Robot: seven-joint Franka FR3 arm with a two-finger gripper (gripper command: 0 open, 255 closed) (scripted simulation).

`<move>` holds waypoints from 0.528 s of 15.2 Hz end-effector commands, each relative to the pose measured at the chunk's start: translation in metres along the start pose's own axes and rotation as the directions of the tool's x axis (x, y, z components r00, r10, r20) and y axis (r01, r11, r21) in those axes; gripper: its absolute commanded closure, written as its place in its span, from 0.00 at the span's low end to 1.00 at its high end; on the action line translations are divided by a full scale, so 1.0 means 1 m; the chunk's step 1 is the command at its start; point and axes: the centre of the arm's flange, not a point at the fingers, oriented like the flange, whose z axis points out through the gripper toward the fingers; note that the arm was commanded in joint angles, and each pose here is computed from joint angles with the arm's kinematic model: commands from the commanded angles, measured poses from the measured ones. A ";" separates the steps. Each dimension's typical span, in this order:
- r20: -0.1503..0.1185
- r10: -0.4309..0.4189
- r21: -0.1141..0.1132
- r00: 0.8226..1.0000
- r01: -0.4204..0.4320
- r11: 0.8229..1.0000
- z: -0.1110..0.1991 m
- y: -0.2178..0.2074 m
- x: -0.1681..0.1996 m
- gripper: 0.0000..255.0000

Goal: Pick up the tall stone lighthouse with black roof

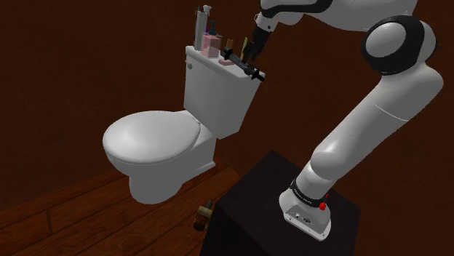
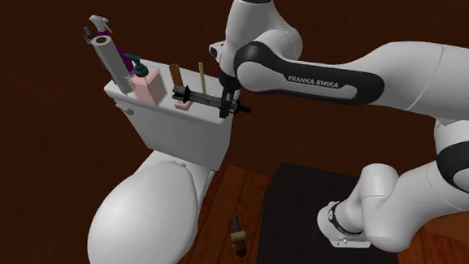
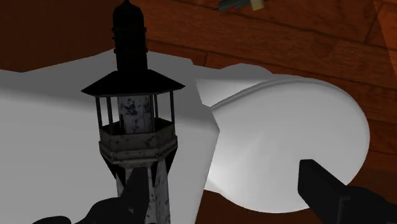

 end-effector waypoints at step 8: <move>-0.026 -0.002 0.001 1.000 0.002 1.000 0.025 0.056 0.038 0.00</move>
